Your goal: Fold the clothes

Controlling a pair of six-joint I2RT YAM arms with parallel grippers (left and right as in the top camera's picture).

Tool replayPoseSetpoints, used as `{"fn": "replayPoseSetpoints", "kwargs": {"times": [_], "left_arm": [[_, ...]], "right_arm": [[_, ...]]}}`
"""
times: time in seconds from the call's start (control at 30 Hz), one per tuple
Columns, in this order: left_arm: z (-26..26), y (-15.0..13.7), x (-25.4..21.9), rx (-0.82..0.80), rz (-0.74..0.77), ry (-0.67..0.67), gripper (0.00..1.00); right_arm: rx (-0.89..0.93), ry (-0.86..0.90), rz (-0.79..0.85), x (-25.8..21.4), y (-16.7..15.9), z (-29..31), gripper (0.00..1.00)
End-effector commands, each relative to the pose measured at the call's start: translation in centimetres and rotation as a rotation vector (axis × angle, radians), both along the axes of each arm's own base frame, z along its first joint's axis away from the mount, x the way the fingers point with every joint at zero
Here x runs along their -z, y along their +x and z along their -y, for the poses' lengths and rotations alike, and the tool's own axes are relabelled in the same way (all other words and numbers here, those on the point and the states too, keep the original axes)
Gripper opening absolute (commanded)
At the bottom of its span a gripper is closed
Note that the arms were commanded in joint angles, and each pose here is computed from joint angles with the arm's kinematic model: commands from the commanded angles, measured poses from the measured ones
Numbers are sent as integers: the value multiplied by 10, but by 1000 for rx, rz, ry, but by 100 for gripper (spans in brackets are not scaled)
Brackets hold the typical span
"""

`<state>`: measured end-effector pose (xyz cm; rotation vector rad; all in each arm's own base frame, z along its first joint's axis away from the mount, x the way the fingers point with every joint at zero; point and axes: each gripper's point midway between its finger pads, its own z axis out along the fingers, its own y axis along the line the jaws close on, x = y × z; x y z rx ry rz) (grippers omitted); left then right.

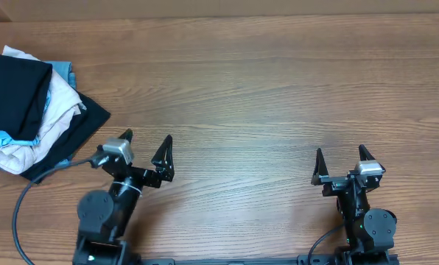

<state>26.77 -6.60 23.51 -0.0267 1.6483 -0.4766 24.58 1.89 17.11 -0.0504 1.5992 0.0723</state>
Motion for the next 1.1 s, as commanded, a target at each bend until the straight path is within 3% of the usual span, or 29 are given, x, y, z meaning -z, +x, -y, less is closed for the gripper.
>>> {"fn": "replayPoseSetpoints", "kwargs": {"times": [0.0,0.47,0.8,1.07], "left_arm": [[-18,-3,16,-92,57,-2,100],[-42,-14,43,-224,117,-12,100],[-69,-22,67,-350,30,19,100],[-43,-23,79,-174,43,308,100]], "right_arm": [[6,7,6,1,0,1,100],[6,7,6,1,0,1,100],[6,7,6,1,0,1,100],[6,7,6,1,0,1,100]]}}
